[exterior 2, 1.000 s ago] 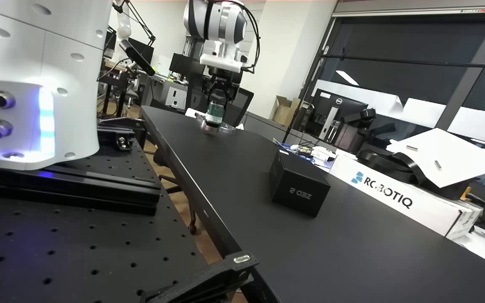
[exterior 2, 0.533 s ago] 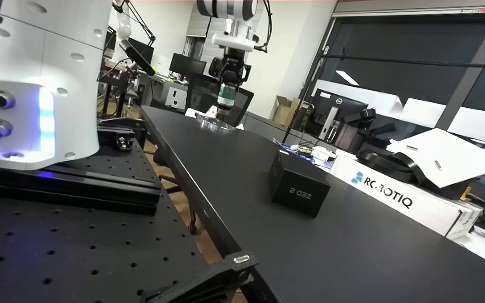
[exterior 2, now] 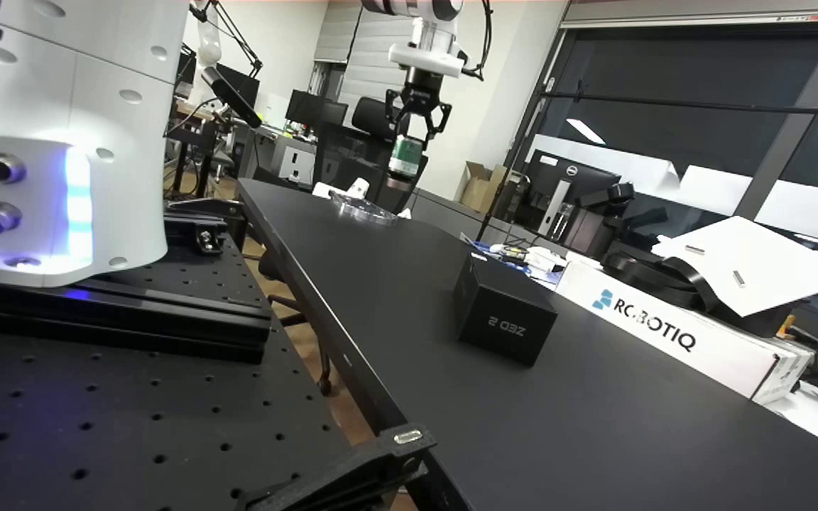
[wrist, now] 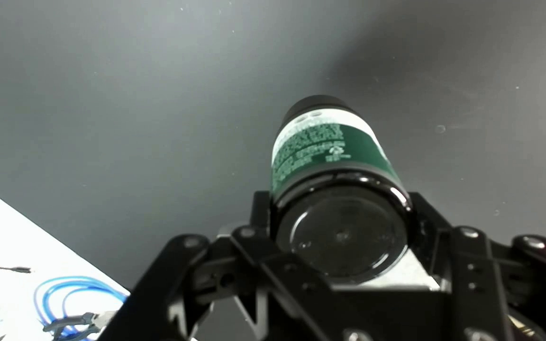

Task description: Take the bottle from the table and position it on the black box, then remove it from there and place it on the right side of the box, and finally, remove it from there and place it on the left side of the box

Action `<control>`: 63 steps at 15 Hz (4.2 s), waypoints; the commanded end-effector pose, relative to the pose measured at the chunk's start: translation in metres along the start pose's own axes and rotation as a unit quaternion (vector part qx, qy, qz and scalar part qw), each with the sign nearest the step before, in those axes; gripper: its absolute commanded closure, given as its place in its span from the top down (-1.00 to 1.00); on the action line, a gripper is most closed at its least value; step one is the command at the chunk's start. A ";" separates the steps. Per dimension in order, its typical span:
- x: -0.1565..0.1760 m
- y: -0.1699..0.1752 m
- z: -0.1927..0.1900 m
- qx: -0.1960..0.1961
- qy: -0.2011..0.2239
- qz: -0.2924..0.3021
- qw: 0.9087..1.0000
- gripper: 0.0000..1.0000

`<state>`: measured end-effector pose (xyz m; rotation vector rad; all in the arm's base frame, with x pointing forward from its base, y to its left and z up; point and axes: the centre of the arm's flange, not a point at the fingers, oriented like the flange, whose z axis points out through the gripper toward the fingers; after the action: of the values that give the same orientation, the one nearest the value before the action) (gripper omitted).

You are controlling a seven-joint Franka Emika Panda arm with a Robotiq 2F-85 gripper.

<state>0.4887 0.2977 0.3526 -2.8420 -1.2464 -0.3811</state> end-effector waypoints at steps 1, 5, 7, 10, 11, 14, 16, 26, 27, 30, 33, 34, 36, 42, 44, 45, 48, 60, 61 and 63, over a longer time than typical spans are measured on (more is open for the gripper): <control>-0.015 0.046 -0.013 -0.002 -0.017 0.013 1.000 -0.11; -0.041 0.100 -0.016 -0.013 -0.038 0.034 0.999 -0.11; -0.055 0.123 -0.018 -0.019 -0.049 0.044 0.998 -0.11; -0.078 0.151 -0.018 -0.023 -0.063 0.061 0.996 -0.11; -0.087 0.159 -0.018 -0.023 -0.067 0.066 0.995 -0.11; -0.110 0.176 -0.016 -0.016 -0.080 0.073 0.994 -0.11; -0.125 0.186 -0.015 -0.014 -0.084 0.075 0.994 -0.11; -0.211 0.231 -0.025 0.021 -0.070 0.070 0.995 -0.11; -0.221 0.235 -0.025 0.022 -0.066 0.067 0.995 -0.11; -0.243 0.246 -0.024 0.023 -0.057 0.062 0.996 -0.11; -0.259 0.250 -0.023 0.024 -0.045 0.053 0.997 -0.11; -0.262 0.250 -0.021 0.024 -0.042 0.051 0.998 -0.11; -0.269 0.250 -0.017 0.023 -0.035 0.045 0.998 -0.11; -0.276 0.247 -0.009 0.026 -0.032 0.025 0.999 -0.11; -0.276 0.246 -0.010 0.028 -0.034 0.021 0.999 0.87; -0.276 0.246 -0.012 0.027 -0.035 0.019 0.999 0.94; -0.275 0.248 -0.023 0.024 -0.035 0.015 0.999 1.00; -0.266 0.244 -0.045 0.037 -0.044 0.001 0.998 1.00; -0.266 0.244 -0.045 0.037 -0.044 0.001 0.998 1.00; -0.266 0.244 -0.045 0.037 -0.044 0.001 0.998 1.00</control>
<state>0.4822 -0.0661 0.3564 -2.8247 -1.2440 -0.2076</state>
